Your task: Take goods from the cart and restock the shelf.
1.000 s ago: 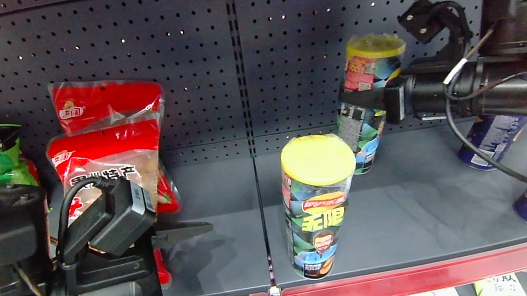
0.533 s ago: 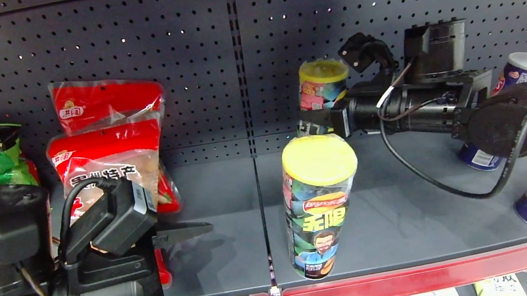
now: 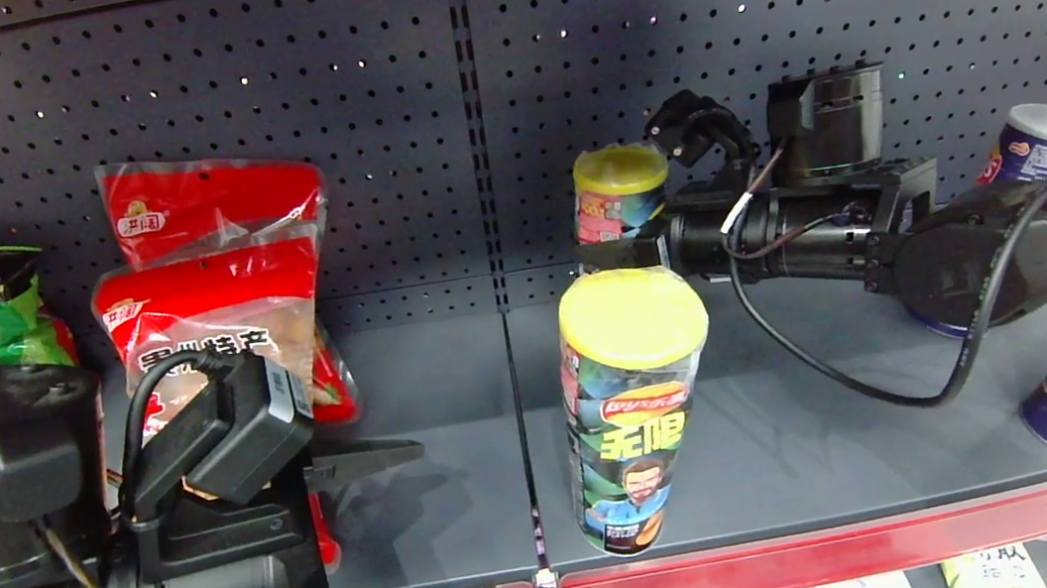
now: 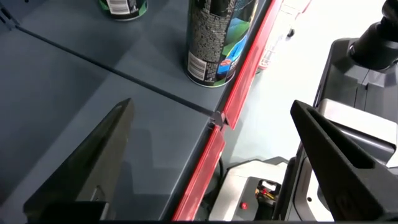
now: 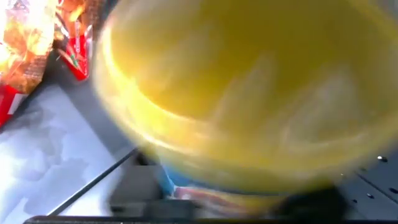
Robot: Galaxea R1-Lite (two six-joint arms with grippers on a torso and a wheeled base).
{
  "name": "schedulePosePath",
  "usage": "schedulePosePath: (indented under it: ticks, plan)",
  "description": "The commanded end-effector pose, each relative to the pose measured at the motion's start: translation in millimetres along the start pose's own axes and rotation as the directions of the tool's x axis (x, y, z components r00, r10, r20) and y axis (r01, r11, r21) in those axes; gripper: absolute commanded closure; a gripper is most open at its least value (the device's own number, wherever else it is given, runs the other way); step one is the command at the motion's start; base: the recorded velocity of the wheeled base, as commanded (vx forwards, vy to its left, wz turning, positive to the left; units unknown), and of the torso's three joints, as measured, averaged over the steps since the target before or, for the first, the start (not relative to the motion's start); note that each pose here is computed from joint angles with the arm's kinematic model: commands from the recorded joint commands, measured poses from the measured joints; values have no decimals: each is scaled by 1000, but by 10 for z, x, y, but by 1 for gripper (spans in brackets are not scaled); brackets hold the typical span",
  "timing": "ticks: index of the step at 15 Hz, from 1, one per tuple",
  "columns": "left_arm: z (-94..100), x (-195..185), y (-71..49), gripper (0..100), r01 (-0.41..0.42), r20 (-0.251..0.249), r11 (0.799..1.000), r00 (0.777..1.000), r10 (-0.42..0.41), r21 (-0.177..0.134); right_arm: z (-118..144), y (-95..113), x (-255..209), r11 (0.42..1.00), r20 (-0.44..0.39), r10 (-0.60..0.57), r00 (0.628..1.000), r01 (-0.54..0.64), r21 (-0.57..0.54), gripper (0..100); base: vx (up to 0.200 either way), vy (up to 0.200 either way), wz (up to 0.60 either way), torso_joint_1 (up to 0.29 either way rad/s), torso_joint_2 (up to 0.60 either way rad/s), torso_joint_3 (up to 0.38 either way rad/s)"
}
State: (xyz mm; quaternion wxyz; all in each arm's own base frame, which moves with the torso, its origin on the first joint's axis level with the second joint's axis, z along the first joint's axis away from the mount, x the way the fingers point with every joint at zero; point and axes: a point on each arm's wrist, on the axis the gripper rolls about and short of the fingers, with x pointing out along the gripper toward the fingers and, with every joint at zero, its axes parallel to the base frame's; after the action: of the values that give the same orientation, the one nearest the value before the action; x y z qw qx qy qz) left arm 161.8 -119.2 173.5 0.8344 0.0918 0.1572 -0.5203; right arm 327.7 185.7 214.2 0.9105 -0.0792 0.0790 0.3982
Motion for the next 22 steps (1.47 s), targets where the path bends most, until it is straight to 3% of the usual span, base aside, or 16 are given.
schedulePosePath:
  ticks: [1,6,11,15,22]
  plan:
    - [-1,7,4,0,0,-1,1000,1000,0,-1,4,28,-15,1000,-1,4,1000,-4,-1,0,0,0,0,0,0,0]
    - [-8,15,11,0,0,-5,1000,1000,0,-4,44,155,-252,1000,-10,-23,1000,23,0,0,0,0,0,0,0,0]
    - [-9,56,37,0,-1,-14,1000,1000,1,-9,-103,309,-723,997,-61,-71,996,71,12,0,0,0,0,0,0,0]
    - [-23,83,108,0,-57,-34,998,998,56,-23,-218,459,-1207,989,-75,-144,987,146,18,0,0,0,0,0,0,0]
    - [-1,249,261,0,-92,-65,995,994,90,-36,-564,827,-2315,985,34,-174,984,174,0,0,0,0,0,0,0,0]
